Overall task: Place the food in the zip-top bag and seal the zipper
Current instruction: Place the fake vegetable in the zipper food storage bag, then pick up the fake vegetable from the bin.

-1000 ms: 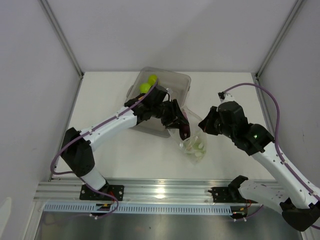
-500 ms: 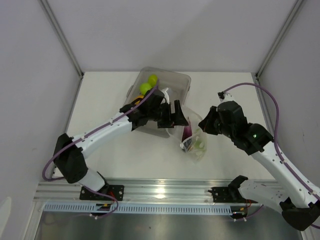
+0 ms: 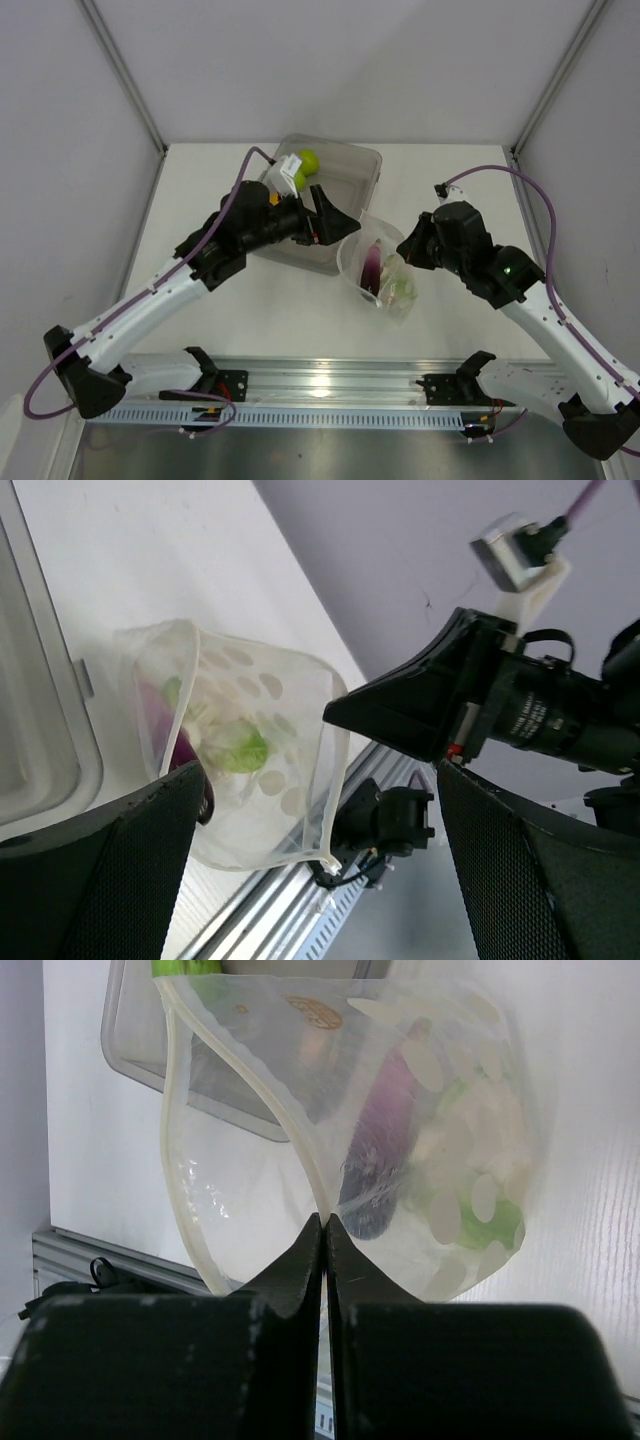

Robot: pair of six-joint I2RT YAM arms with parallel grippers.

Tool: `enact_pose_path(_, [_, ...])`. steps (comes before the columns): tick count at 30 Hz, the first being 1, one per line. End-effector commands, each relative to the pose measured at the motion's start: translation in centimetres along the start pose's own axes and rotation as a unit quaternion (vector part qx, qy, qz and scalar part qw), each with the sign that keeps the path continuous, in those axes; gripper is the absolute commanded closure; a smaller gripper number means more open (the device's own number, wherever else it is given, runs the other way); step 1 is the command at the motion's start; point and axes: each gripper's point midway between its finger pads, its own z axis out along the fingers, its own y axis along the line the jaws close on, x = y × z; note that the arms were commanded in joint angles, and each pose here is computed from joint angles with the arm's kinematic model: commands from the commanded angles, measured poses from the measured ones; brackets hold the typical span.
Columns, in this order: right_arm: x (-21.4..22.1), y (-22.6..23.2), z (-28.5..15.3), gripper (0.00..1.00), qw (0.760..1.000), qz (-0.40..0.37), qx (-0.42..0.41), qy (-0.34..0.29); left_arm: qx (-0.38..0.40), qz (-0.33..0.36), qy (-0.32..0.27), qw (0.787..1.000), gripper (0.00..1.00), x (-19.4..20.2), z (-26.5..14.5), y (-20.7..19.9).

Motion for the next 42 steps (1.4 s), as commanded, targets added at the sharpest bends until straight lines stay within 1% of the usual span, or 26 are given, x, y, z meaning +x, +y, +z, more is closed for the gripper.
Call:
enact_pose_path(1, [-1.3,0.6,-0.3,1.00,1.000,0.007,-0.005,-0.024,0.030,0.047,-0.093,0.994,0.01,-4.0,-2.0,-2.4])
enact_pose_path(2, [-1.3,0.6,-0.3,1.00,1.000,0.008,-0.006,-0.025,0.020,0.073,-0.105,0.992,0.01,-4.8,-2.4,-2.3])
enact_pose_path(3, [-1.3,0.7,-0.3,1.00,1.000,0.007,-0.007,-0.024,-0.003,0.079,-0.110,0.991,0.00,-5.2,-2.5,-1.6])
enact_pose_path(4, [-1.3,0.7,-0.3,1.00,1.000,0.007,-0.006,-0.024,-0.039,0.079,-0.116,0.989,0.00,-6.2,-2.7,-0.8])
enact_pose_path(6, [-1.3,0.6,-0.3,1.00,1.000,0.007,-0.006,-0.023,-0.072,0.076,-0.117,0.988,0.00,-7.1,-2.8,1.2])
enact_pose_path(7, [-1.2,0.6,-0.3,1.00,1.000,0.007,-0.005,-0.022,-0.083,0.070,-0.108,0.988,0.01,-7.1,-2.6,2.1])
enact_pose_path(10, [-1.1,0.4,-0.4,1.00,1.000,0.005,-0.001,-0.020,-0.117,0.068,-0.123,0.983,0.00,-9.0,-2.9,4.4])
enact_pose_path(11, [-1.0,0.3,-0.3,1.00,1.000,0.005,0.000,-0.019,-0.139,0.065,-0.117,0.981,0.00,-9.3,-2.6,5.6])
enact_pose_path(13, [-0.9,0.3,-0.2,1.00,1.000,0.002,0.002,-0.017,-0.184,0.066,-0.125,0.973,0.01,-10.8,-2.4,8.0])
enact_pose_path(16, [-1.0,0.3,-0.1,1.00,1.000,-0.001,0.003,-0.015,-0.238,0.074,-0.116,0.961,0.01,-11.4,-2.2,10.5])
enact_pose_path(17, [-1.0,0.4,0.0,1.00,1.000,-0.002,0.002,-0.014,-0.264,0.073,-0.117,0.955,0.00,-12.1,-1.7,11.6])
enact_pose_path(18, [-1.1,0.5,0.0,1.00,1.000,-0.001,0.001,-0.014,-0.289,0.068,-0.101,0.950,0.01,-11.6,-1.7,13.0])
enact_pose_path(20, [-1.0,0.7,0.3,1.00,1.000,-0.004,-0.001,-0.010,-0.311,0.062,-0.091,0.944,0.00,-11.8,-1.3,14.3])
enact_pose_path(21, [-1.1,0.8,0.4,1.00,1.000,-0.004,-0.002,-0.011,-0.331,0.055,-0.078,0.939,0.00,-11.4,-0.9,16.0])
enact_pose_path(23, [-1.1,0.8,0.5,1.00,1.000,-0.006,-0.002,-0.009,-0.346,0.036,-0.074,0.935,0.00,-11.6,-0.7,17.6])
enact_pose_path(24, [-1.0,0.8,0.6,1.00,1.000,-0.007,0.000,-0.009,-0.356,0.026,-0.062,0.932,0.00,-11.1,-0.1,19.0])
enact_pose_path(27, [-0.8,0.6,0.9,1.00,1.000,-0.011,0.005,-0.003,-0.375,0.003,-0.043,0.926,0.01,-10.7,0.3,21.4])
enact_pose_path(30, [-1.0,0.5,0.9,1.00,1.000,-0.012,0.006,-0.006,-0.414,-0.005,-0.010,0.910,0.01,-9.8,1.2,24.3])
enact_pose_path(31, [-1.0,0.5,1.0,1.00,1.000,-0.012,0.005,-0.006,-0.435,-0.006,0.005,0.900,0.01,-9.6,1.6,25.4])
enact_pose_path(33, [-0.9,0.5,1.1,1.00,1.000,-0.011,0.004,-0.005,-0.456,-0.008,0.019,0.890,0.01,-9.4,2.0,26.5])
enact_pose_path(34, [-0.9,0.6,1.1,1.00,1.000,-0.011,0.002,-0.005,-0.474,-0.008,0.029,0.880,0.01,-9.0,2.3,27.8])
enact_pose_path(35, [-0.8,0.5,1.1,1.00,1.000,-0.009,0.003,-0.003,-0.484,-0.011,0.037,0.874,0.01,-8.7,2.1,28.2])
enact_pose_path(37, [-0.7,0.5,1.2,1.00,1.000,-0.007,0.001,-0.002,-0.495,-0.016,0.042,0.868,0.01,-8.2,2.1,29.0])
enact_pose_path(40, [-0.4,0.3,1.3,1.00,1.000,-0.003,0.000,-0.001,-0.498,-0.027,0.042,0.866,0.01,-7.5,2.4,30.2])
enact_pose_path(42, [-0.3,0.2,1.4,1.00,1.000,-0.001,0.000,0.000,-0.510,-0.034,0.053,0.858,0.01,-6.9,2.1,31.4])
